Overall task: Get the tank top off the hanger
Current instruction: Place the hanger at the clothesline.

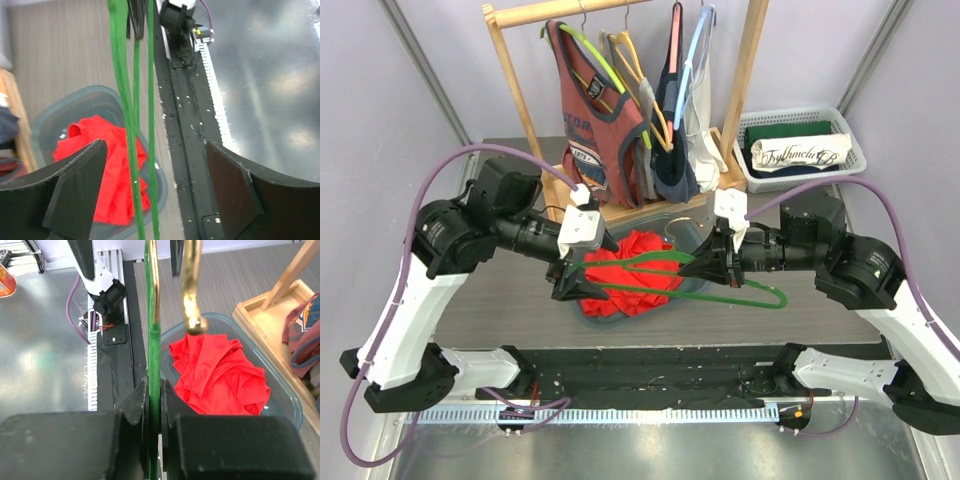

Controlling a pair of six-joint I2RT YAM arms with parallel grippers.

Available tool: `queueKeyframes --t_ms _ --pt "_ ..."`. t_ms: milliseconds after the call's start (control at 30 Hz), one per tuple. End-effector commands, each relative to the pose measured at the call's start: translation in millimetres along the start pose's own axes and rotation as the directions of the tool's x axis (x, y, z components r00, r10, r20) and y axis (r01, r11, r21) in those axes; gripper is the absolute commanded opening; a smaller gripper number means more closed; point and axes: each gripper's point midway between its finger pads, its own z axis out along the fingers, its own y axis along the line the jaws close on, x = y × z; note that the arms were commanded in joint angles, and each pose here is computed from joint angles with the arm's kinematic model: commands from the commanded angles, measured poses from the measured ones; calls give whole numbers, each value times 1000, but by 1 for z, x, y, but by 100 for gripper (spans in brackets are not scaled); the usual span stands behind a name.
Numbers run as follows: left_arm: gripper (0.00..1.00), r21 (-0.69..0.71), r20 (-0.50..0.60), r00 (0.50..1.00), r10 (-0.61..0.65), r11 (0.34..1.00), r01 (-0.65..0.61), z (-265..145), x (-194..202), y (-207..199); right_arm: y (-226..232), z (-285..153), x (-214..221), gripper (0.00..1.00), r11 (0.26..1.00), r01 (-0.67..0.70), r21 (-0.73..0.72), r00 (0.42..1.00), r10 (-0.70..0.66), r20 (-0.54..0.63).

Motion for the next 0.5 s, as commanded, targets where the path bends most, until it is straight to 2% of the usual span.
queueKeyframes --t_ms 0,67,167,200,267,300,367,467 --pt "81 7 -35 997 -65 998 65 4 16 -3 6 -14 -34 1 996 90 5 988 -90 125" --pt "77 -25 -39 996 -74 997 73 5 17 5 6 -15 -34 1 996 92 7 988 -92 125" --pt "56 -56 -45 994 -95 994 93 9 19 14 5 -17 -35 1 995 102 22 986 -104 130" --pt "39 -68 -53 993 -103 993 99 9 21 16 4 -18 -35 1 994 104 26 986 -106 131" --pt "26 -86 -49 993 -105 991 100 10 21 20 3 -18 -33 1 994 102 32 986 -105 127" --pt "22 -98 -49 993 -108 990 102 9 20 22 3 -18 -32 1 994 100 35 987 -104 125" --pt "22 -97 -48 993 -110 990 105 9 20 22 2 -18 -28 1 994 97 39 988 -101 117" --pt "15 -102 -48 993 -108 989 103 10 19 24 2 -18 -25 1 994 98 44 988 -102 115"
